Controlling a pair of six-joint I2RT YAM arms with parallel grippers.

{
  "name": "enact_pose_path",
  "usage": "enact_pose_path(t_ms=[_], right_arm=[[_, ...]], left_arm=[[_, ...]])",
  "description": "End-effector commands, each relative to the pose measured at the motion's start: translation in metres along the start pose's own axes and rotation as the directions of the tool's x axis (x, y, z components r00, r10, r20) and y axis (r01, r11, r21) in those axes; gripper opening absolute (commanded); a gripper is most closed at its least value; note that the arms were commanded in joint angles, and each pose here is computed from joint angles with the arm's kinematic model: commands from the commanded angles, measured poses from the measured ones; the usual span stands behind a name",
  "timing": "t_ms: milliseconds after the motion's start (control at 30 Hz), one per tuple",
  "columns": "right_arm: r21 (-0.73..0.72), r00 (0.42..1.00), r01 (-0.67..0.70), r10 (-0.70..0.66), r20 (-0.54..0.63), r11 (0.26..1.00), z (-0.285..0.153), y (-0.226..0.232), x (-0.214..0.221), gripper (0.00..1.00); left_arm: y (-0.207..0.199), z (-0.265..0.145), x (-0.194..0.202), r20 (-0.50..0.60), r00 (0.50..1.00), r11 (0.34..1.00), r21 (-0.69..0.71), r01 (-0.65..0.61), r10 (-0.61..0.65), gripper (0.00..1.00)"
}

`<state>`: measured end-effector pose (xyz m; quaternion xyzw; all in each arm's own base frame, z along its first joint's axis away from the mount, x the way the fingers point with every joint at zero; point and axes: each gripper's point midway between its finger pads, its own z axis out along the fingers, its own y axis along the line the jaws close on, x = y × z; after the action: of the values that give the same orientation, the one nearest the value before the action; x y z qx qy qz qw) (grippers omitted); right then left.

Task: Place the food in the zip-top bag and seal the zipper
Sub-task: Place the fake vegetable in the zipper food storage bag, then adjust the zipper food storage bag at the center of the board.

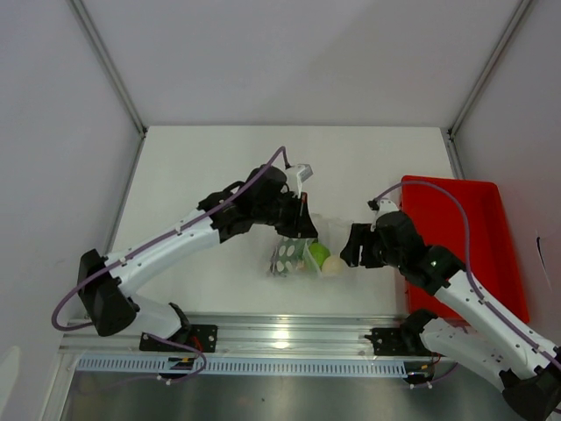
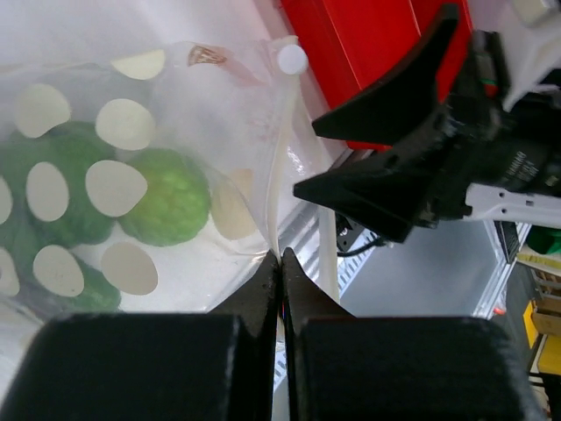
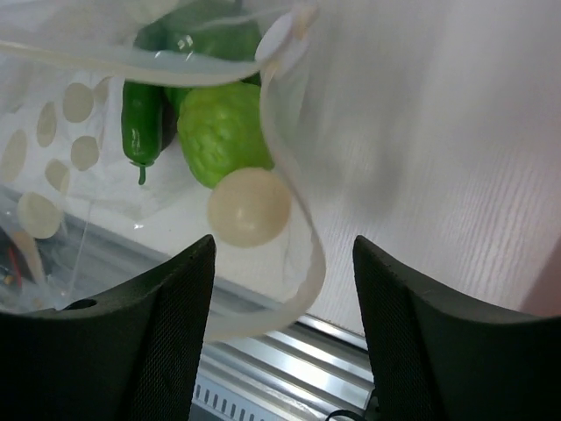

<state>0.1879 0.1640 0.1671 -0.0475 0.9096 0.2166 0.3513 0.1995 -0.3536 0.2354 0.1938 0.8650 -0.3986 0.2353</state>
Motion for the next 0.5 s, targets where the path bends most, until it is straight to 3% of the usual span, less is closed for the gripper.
enact_pose_path(t_ms=[0, 133, 233, 267, 367, 467], right_arm=[[-0.099, 1.000, -0.014, 0.013, -0.009, 0.995, 0.003, 0.018, 0.002, 0.66], [-0.008, 0.996, -0.063, 0.063, -0.065, 0.998, 0.014, 0.004, 0.014, 0.65], [-0.070, 0.991, -0.088, 0.080, -0.110, 0.994, 0.017, 0.017, 0.024, 0.50], [-0.107, 0.990, -0.091, 0.079, -0.113, 0.990, 0.018, 0.024, 0.026, 0.34], [-0.208, 0.989, -0.083, 0.056, -0.134, 0.975, 0.007, 0.052, 0.031, 0.14], [-0.271, 0.993, -0.057, 0.025, -0.118, 0.961, -0.009, 0.071, 0.033, 0.05]], left_arm=[[-0.017, -0.018, -0.002, 0.064, 0.998, 0.999, 0.039, 0.000, -0.002, 0.01], [-0.020, -0.025, 0.007, 0.059, 0.998, 0.999, 0.040, -0.007, 0.005, 0.01], [-0.019, -0.030, 0.011, 0.065, 0.998, 0.999, 0.040, -0.009, 0.007, 0.01], [-0.019, -0.031, 0.011, 0.065, 0.998, 0.999, 0.042, -0.013, 0.010, 0.01], [-0.021, -0.034, 0.013, 0.059, 0.998, 0.999, 0.048, -0.024, 0.021, 0.01], [-0.021, -0.035, 0.018, 0.046, 0.998, 0.998, 0.056, -0.039, 0.037, 0.01]])
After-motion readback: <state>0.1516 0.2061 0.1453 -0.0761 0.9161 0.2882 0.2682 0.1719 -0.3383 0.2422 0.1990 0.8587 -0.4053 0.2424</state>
